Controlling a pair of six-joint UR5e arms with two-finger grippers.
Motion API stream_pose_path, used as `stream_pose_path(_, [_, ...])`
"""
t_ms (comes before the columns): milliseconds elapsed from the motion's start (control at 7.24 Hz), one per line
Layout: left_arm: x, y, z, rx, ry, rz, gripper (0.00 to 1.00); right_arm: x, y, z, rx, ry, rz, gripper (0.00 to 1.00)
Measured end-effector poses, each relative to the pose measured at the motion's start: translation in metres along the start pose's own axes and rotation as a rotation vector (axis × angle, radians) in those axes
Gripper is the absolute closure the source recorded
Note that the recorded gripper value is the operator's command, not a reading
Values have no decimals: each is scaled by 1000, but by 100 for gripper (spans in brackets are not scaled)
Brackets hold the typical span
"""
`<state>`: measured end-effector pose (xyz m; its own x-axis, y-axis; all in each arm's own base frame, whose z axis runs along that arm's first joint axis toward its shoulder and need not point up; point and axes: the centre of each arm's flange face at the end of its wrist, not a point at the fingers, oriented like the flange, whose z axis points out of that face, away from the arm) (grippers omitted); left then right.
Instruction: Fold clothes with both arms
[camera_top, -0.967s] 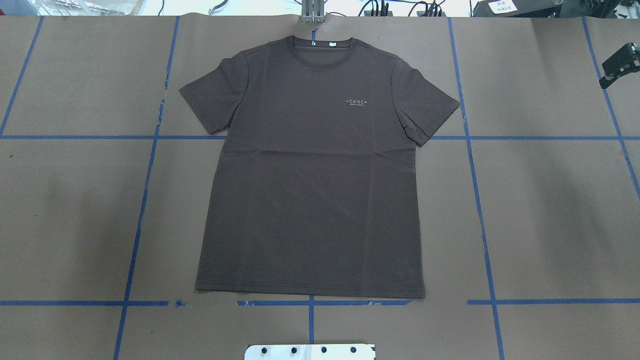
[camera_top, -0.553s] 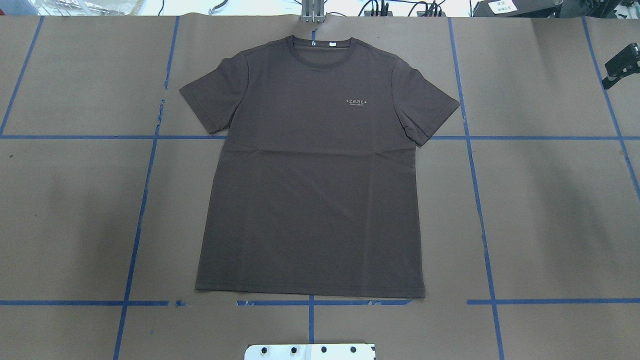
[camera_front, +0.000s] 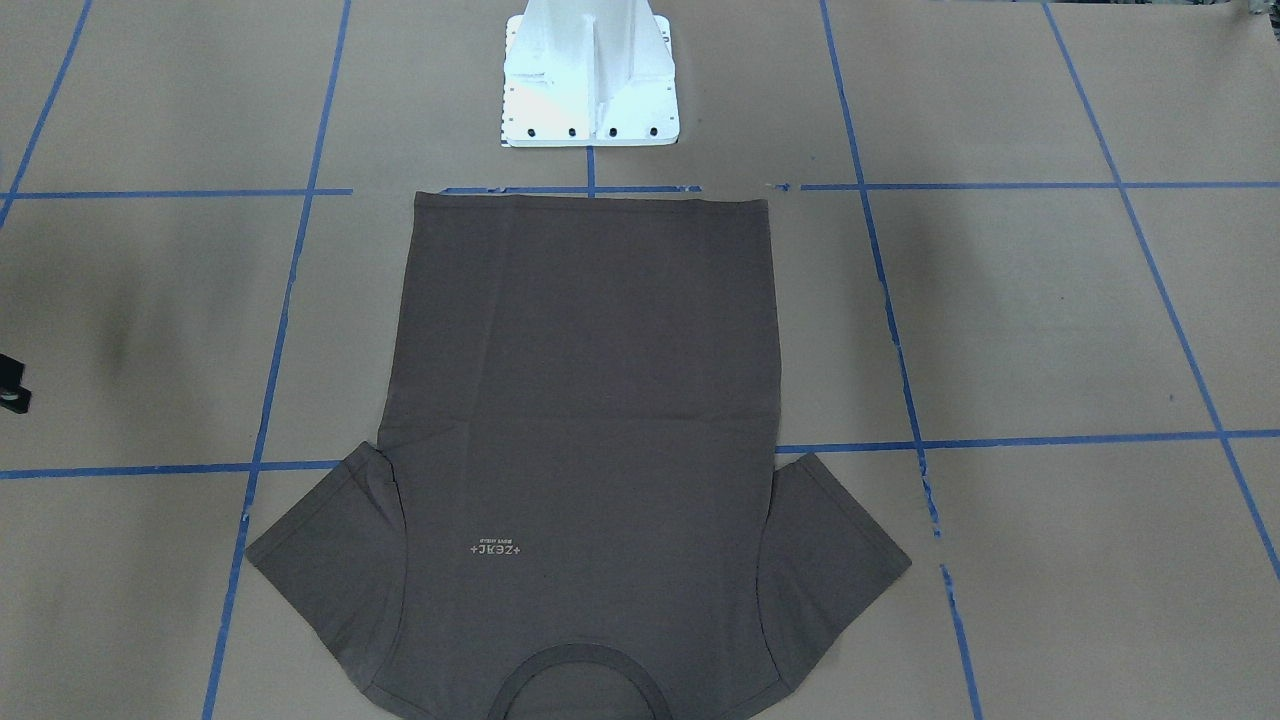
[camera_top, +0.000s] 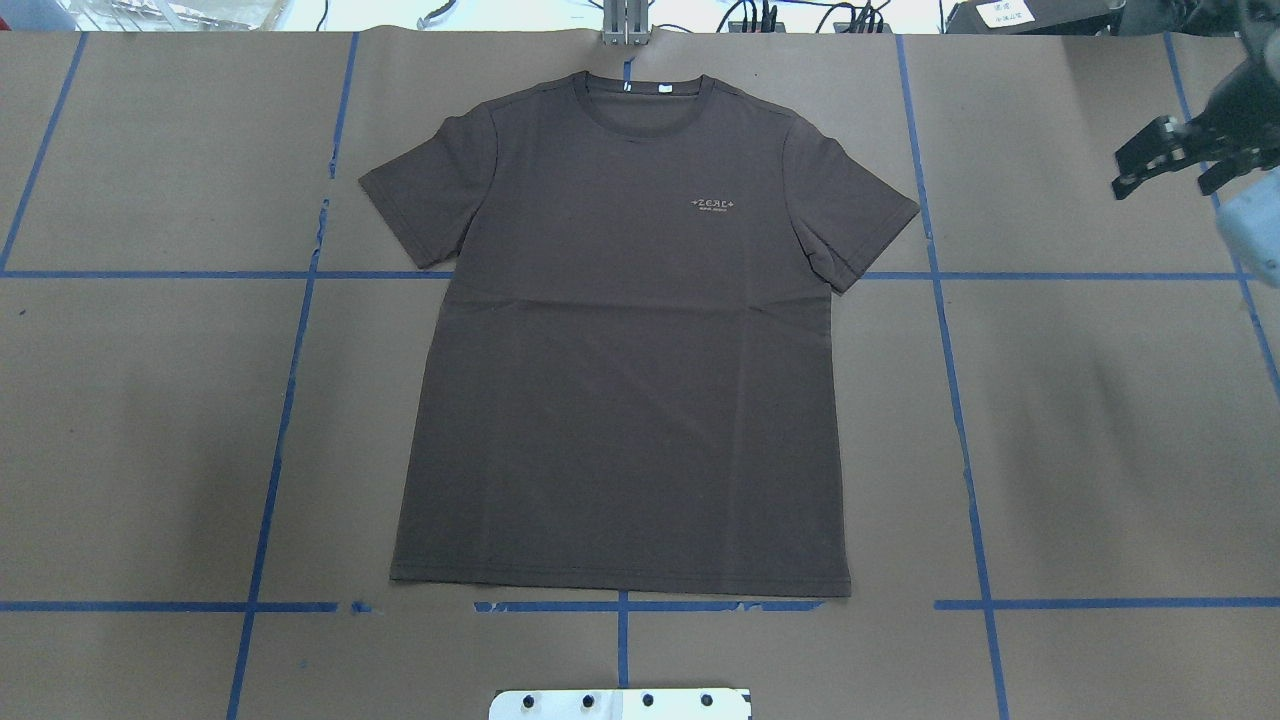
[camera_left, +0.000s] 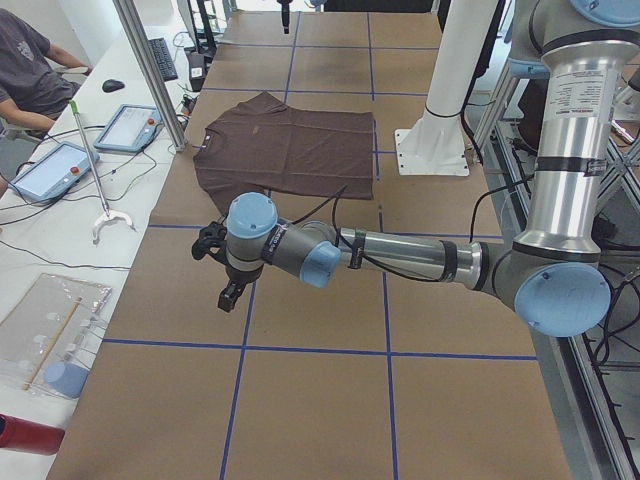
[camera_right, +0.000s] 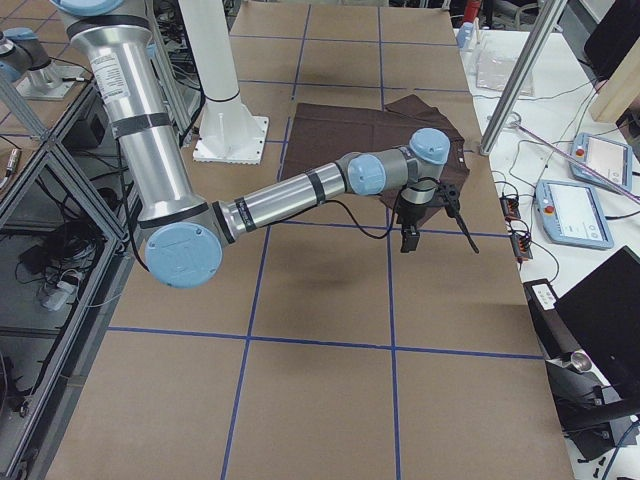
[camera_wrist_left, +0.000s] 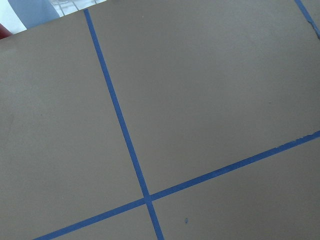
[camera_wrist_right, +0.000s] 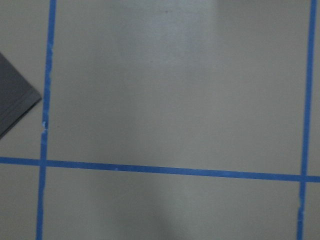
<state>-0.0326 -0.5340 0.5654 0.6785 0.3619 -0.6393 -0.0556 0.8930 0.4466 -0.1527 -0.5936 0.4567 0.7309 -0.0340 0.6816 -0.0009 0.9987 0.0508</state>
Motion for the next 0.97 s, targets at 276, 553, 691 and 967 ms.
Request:
stream_pose_path(276, [2, 0, 2, -2, 13, -18, 0, -59, -5, 50, 61, -31, 107, 6])
stream_pose_path(553, [2, 1, 4, -6, 16, -24, 0, -86, -34, 98, 124, -103, 219, 9])
stream_pose_path(691, [2, 1, 3, -6, 16, -23, 0, -92, -46, 117, 151, -107, 232, 12])
stream_pose_path(967, [3, 0, 2, -1, 15, -15, 0, -113, -58, 142, 194, -72, 241, 17])
